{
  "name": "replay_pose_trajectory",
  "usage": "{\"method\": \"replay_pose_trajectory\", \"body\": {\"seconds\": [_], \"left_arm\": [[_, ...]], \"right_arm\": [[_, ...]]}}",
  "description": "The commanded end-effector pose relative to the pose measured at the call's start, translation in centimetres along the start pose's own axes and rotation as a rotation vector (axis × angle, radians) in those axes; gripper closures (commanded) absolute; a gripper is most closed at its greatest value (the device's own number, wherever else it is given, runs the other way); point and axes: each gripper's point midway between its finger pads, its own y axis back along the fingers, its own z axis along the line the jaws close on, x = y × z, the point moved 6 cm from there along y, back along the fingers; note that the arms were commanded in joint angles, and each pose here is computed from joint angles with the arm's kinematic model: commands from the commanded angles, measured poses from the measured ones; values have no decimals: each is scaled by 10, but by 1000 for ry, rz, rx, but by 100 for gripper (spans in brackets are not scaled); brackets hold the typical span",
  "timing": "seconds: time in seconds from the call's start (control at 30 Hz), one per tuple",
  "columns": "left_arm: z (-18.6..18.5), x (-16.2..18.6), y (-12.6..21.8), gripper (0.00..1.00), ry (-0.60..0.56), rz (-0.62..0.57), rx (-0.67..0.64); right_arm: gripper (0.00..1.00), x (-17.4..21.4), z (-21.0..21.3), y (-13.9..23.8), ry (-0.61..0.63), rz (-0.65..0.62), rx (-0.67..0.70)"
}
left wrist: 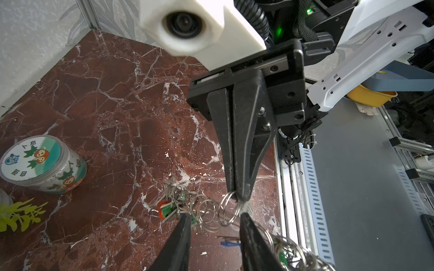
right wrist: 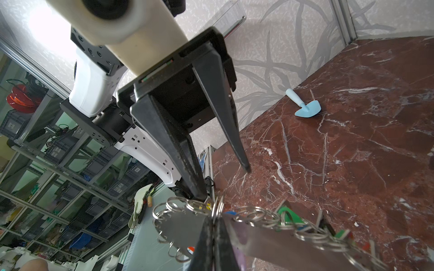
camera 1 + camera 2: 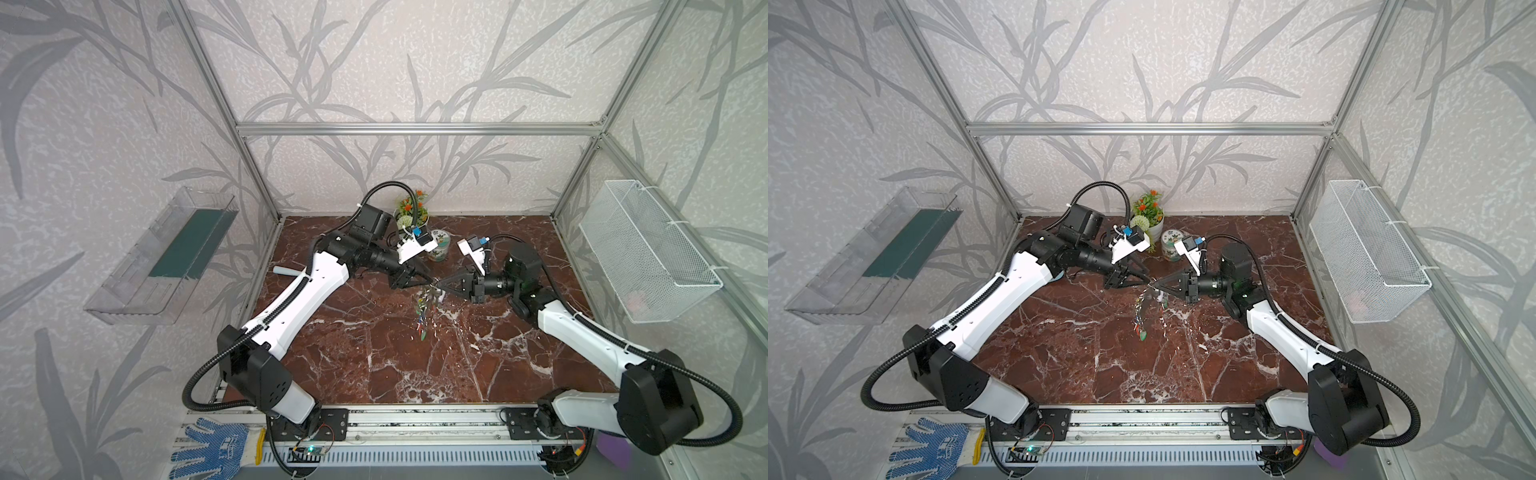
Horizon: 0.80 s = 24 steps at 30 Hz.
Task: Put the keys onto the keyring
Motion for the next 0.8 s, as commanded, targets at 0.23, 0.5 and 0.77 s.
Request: {"method": "replay_pose_trajectory", "body": {"seconds": [0.23, 0.5, 0.77], "left_arm": [[-5, -7, -8, 65, -56, 24, 44], [-6, -5, -8, 76, -63, 40, 48], [-9, -5, -9, 90, -71, 48, 59]], "right_arm": [[100, -20, 26, 1, 130, -19, -60], [100, -19, 25, 0, 128, -17, -59], [100, -20, 24, 0, 131, -17, -57]]}}
